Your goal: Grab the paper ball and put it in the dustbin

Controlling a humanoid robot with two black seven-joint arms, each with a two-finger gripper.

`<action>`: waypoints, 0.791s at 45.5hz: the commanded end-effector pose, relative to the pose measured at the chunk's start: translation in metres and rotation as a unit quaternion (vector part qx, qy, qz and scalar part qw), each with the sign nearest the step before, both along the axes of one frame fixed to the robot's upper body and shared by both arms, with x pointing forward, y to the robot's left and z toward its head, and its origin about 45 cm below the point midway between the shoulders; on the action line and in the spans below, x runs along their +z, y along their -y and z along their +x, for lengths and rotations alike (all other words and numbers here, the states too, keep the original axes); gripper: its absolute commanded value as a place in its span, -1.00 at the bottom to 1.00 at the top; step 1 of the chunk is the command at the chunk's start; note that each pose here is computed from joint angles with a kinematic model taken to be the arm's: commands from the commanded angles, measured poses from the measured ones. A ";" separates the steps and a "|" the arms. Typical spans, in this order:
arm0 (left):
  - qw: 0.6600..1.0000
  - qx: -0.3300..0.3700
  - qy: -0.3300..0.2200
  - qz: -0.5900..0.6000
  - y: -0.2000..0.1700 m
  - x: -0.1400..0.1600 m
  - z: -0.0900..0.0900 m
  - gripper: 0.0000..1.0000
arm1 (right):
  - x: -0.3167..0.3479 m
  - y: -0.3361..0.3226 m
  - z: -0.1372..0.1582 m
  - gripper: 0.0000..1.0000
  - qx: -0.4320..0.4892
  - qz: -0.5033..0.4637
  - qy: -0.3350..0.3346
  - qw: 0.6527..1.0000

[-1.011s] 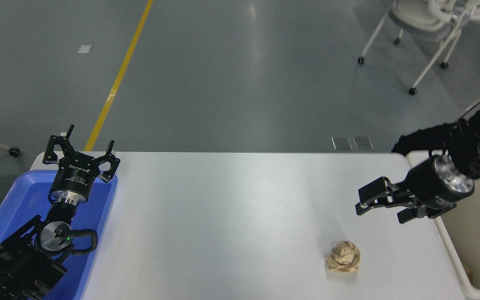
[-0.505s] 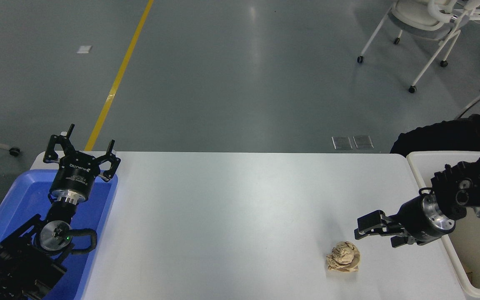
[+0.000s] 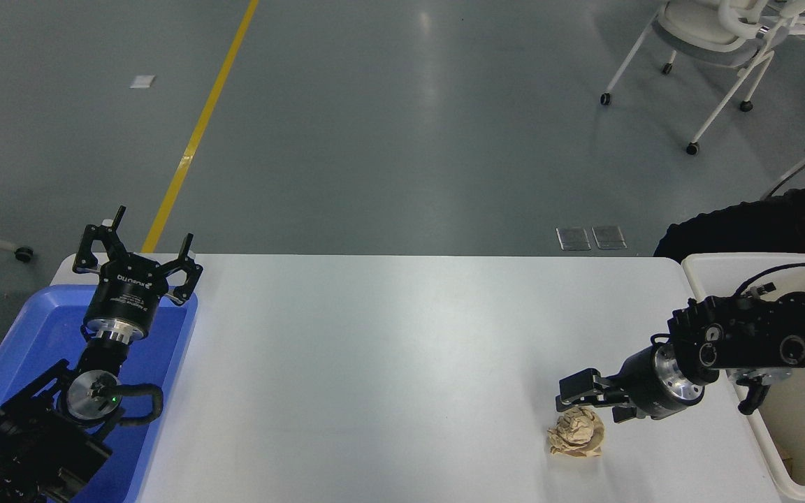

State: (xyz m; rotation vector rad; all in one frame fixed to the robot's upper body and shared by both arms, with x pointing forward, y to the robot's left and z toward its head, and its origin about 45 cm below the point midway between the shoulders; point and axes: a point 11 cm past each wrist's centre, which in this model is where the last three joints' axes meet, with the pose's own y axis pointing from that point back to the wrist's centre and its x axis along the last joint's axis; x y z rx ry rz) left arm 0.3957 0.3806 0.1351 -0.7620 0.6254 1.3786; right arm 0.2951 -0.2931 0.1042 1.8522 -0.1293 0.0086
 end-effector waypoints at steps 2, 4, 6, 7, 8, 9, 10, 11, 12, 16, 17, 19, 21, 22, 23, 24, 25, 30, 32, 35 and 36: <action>1.000 -0.001 0.000 0.000 0.000 0.000 0.000 1.00 | -0.026 0.004 -0.006 1.00 -0.005 -0.010 -0.003 1.000; 1.000 -0.001 0.000 0.000 0.000 0.000 0.000 1.00 | -0.031 0.003 -0.007 1.00 -0.002 -0.012 -0.001 1.000; 1.000 -0.002 -0.001 0.001 0.001 0.000 0.000 1.00 | -0.035 0.002 -0.007 1.00 -0.002 -0.014 0.000 1.000; 1.000 -0.002 0.000 0.000 0.001 0.000 0.000 1.00 | -0.036 0.001 -0.008 1.00 -0.001 -0.014 0.000 1.000; 1.000 -0.002 -0.001 0.001 0.001 0.000 0.000 1.00 | -0.037 0.002 -0.008 1.00 -0.001 -0.015 0.000 1.000; 1.000 -0.002 0.000 0.000 0.001 0.000 0.000 1.00 | -0.038 0.001 -0.009 1.00 -0.001 -0.014 -0.001 1.000; 1.000 -0.002 -0.001 0.001 0.001 0.000 0.000 1.00 | -0.039 0.001 -0.009 1.00 -0.001 -0.014 -0.001 1.000; 1.000 -0.002 -0.001 0.001 0.001 0.000 0.000 1.00 | -0.039 0.002 -0.009 1.00 -0.002 -0.014 0.000 1.000; 1.000 -0.002 -0.001 0.001 0.001 0.000 0.000 1.00 | -0.040 0.002 -0.010 1.00 -0.002 -0.015 0.000 1.000; 1.000 -0.001 0.000 0.001 0.000 0.000 0.000 1.00 | -0.040 0.001 -0.009 0.90 -0.002 -0.014 0.004 1.000; 1.000 -0.002 0.000 0.000 0.001 0.000 0.000 1.00 | -0.040 0.001 -0.010 0.83 -0.003 -0.013 0.004 1.000; 1.000 -0.002 -0.001 0.001 0.001 0.000 0.000 1.00 | -0.040 0.000 -0.009 0.61 -0.003 -0.010 0.005 1.000; 1.000 -0.002 -0.001 0.001 0.001 0.000 0.000 1.00 | -0.040 -0.001 -0.009 0.38 -0.002 -0.007 0.005 1.000; 1.000 -0.002 -0.001 0.001 0.001 0.000 0.000 1.00 | -0.039 -0.001 -0.009 0.22 -0.002 -0.004 0.005 1.000; 1.000 -0.002 0.000 0.000 0.001 0.000 0.000 1.00 | -0.039 -0.002 -0.009 -0.01 -0.001 0.000 0.006 1.000; 1.000 -0.002 -0.001 0.001 0.001 0.000 0.000 1.00 | -0.039 -0.003 -0.009 -0.25 -0.001 0.002 0.006 1.000; 1.000 -0.002 -0.001 0.001 0.001 0.000 0.000 1.00 | -0.039 -0.004 -0.009 -0.44 0.000 0.005 0.006 1.000; 1.000 -0.002 0.000 0.000 0.001 0.000 0.000 1.00 | -0.038 -0.008 -0.009 -1.00 0.011 0.010 0.007 1.000; 1.000 -0.002 -0.001 0.001 0.001 0.000 0.000 1.00 | -0.038 -0.008 -0.009 -1.00 0.011 0.009 0.008 1.000; 1.000 -0.002 0.000 0.000 0.001 0.000 0.000 1.00 | -0.035 -0.009 -0.006 -1.00 0.011 0.011 0.011 1.000; 1.000 -0.002 0.000 0.000 0.001 0.000 0.000 1.00 | -0.033 -0.010 -0.004 -1.00 0.011 0.012 0.012 1.000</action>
